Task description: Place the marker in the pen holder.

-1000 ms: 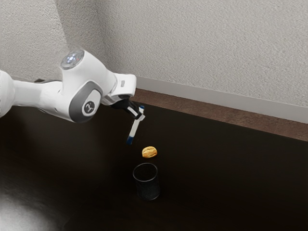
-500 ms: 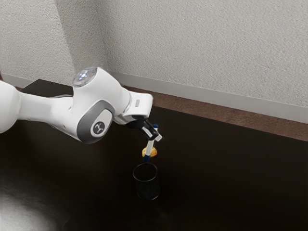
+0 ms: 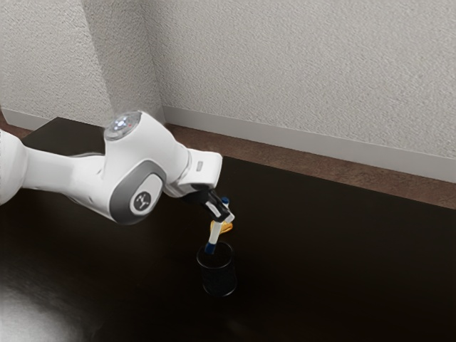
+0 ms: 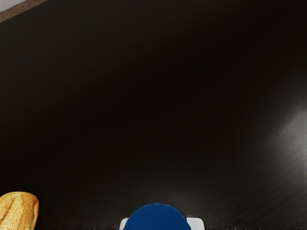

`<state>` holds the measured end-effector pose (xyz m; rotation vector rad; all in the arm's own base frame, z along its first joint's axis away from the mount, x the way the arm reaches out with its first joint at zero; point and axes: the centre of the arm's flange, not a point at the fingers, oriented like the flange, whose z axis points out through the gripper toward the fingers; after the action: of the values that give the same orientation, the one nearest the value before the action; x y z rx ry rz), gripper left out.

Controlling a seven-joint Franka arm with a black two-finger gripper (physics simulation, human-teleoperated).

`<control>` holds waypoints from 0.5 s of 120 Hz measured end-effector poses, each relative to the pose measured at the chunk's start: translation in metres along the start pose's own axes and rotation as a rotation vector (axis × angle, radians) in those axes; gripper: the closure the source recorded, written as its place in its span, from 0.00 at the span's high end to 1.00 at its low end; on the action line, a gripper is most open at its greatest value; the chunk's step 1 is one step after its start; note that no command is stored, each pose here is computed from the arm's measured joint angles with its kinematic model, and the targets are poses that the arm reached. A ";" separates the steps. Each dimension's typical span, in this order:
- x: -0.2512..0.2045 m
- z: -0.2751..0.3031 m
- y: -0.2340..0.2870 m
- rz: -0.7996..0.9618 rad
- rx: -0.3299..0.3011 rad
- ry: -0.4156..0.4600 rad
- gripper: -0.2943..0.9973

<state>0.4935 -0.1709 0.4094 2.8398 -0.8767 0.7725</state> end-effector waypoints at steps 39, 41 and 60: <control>0.025 0.011 -0.018 -0.009 -0.056 -0.054 0.65; 0.039 0.006 -0.026 -0.006 -0.060 -0.057 0.66; 0.109 -0.115 -0.225 -0.200 0.077 -0.121 0.72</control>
<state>0.6428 -0.0142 0.5799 3.0082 -0.5734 0.6287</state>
